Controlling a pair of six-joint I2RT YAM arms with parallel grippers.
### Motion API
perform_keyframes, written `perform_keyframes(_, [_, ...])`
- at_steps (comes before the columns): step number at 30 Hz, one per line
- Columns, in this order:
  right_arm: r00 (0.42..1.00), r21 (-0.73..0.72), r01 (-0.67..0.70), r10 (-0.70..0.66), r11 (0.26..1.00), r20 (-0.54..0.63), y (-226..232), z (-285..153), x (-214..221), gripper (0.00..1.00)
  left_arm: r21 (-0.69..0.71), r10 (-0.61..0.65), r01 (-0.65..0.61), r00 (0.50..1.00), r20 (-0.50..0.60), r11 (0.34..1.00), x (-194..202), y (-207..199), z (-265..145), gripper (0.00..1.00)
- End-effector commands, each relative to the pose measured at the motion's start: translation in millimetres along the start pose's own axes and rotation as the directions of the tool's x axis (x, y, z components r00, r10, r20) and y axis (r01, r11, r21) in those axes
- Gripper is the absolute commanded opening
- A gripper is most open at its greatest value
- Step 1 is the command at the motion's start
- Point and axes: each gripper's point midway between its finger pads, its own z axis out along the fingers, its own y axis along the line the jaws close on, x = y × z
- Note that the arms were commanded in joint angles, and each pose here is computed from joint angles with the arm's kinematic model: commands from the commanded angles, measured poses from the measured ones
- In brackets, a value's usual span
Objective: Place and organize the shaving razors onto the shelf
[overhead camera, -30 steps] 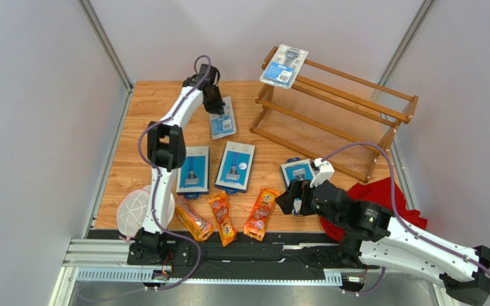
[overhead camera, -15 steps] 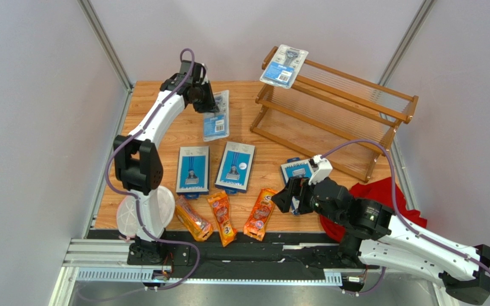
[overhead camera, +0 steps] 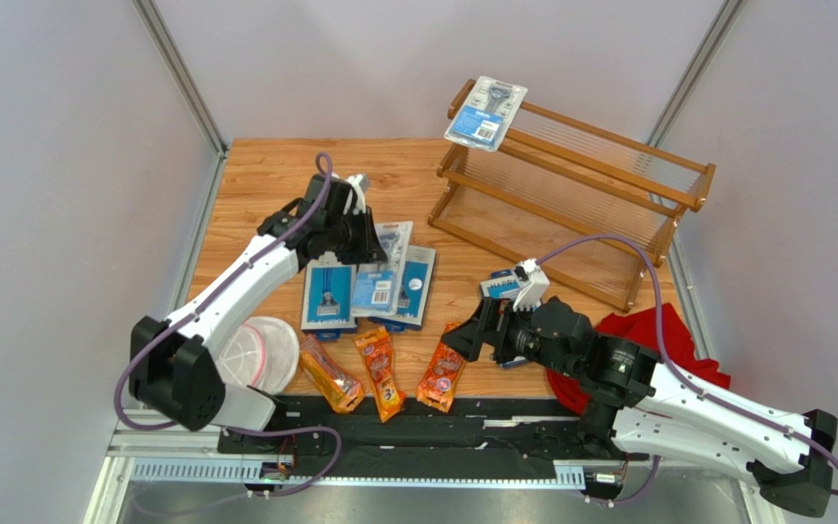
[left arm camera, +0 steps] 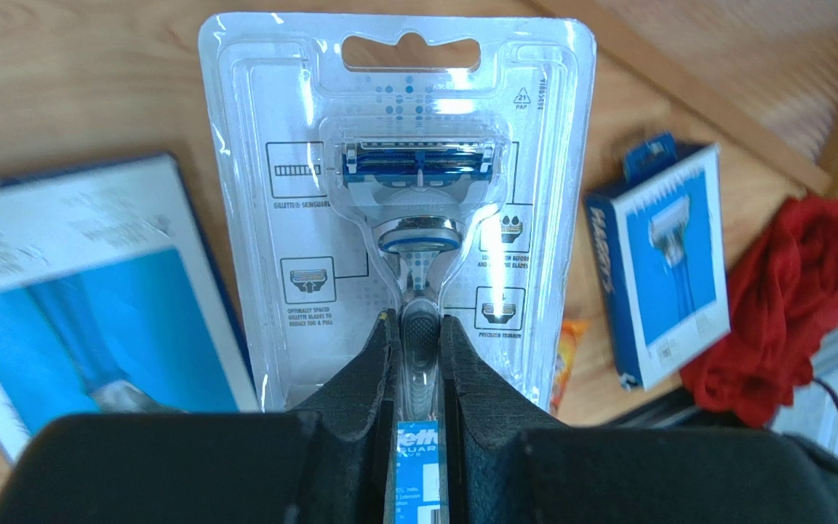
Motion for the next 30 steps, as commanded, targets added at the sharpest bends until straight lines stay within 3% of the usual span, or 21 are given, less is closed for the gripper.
perform_keyframes(1, [0.998, -0.125, -0.07, 0.07, 0.99, -0.002, 27.8, 3.4, -1.9, 0.99, 0.052, -0.019, 0.016, 0.998, 0.059, 0.999, 20.2, -15.4, -18.5, 0.0])
perform_keyframes(12, [0.994, -0.175, -0.107, 0.103, 0.979, -0.032, 45.5, 20.8, 11.0, 0.98, 0.005, -0.032, 0.032, 0.995, 0.1, 0.999, 56.7, -16.2, -50.7, 0.0])
perform_keyframes(25, [0.996, -0.181, -0.081, 0.072, 0.98, -0.057, 67.0, 39.8, 18.9, 0.96, 0.019, 0.072, -0.073, 0.997, 0.037, 0.997, 71.4, -60.5, -38.0, 0.0])
perform_keyframes(30, [0.995, -0.185, -0.089, 0.08, 0.979, -0.057, 69.4, 46.8, 20.5, 0.92, 0.022, 0.096, -0.097, 0.995, 0.032, 0.995, 74.8, -77.7, -33.9, 0.0])
